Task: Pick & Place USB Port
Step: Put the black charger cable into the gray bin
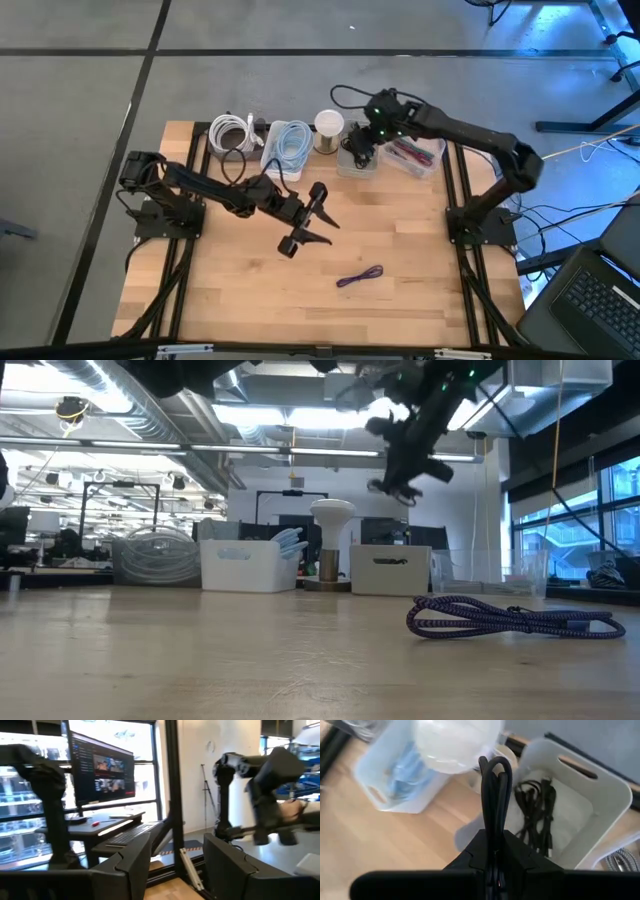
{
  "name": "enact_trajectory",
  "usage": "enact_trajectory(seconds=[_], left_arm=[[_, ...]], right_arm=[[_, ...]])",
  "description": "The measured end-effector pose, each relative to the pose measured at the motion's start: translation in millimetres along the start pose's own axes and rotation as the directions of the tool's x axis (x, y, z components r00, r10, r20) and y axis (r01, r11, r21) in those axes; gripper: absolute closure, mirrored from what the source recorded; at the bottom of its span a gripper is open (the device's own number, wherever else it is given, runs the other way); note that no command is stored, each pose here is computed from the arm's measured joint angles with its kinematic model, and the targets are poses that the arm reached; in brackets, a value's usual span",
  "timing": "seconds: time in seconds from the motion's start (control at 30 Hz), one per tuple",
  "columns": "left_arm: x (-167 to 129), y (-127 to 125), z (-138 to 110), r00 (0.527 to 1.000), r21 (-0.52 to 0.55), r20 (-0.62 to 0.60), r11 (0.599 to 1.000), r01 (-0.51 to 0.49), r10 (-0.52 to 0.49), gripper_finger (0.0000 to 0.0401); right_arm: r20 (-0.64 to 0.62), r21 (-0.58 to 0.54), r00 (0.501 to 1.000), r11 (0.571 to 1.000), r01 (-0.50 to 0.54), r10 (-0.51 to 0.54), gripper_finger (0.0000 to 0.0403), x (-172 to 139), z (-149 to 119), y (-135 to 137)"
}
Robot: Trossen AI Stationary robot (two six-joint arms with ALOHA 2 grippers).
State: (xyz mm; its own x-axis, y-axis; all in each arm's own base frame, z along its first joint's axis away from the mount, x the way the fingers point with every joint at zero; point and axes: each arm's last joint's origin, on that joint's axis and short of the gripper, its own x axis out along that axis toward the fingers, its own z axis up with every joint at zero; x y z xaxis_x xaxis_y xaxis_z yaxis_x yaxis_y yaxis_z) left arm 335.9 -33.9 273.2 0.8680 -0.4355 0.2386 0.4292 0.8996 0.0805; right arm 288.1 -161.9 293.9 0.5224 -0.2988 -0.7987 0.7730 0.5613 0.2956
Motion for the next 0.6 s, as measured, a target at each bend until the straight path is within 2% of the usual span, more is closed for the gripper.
enact_trajectory(seconds=[0.23, 0.6], left_arm=[[5, -16, 0, 0.999, -0.009, 0.004, 0.999, 0.049, -0.049, 0.0232], [7, -23, 0, 0.998, -0.013, 0.006, 0.998, 0.069, -0.069, 0.0235]], right_arm=[[-0.091, 0.036, 0.995, 0.998, 0.049, -0.045, 0.0374, 36, 3, -17], [-0.16, 0.045, 0.983, 0.995, 0.094, -0.085, 0.0374, 78, 4, -36]])
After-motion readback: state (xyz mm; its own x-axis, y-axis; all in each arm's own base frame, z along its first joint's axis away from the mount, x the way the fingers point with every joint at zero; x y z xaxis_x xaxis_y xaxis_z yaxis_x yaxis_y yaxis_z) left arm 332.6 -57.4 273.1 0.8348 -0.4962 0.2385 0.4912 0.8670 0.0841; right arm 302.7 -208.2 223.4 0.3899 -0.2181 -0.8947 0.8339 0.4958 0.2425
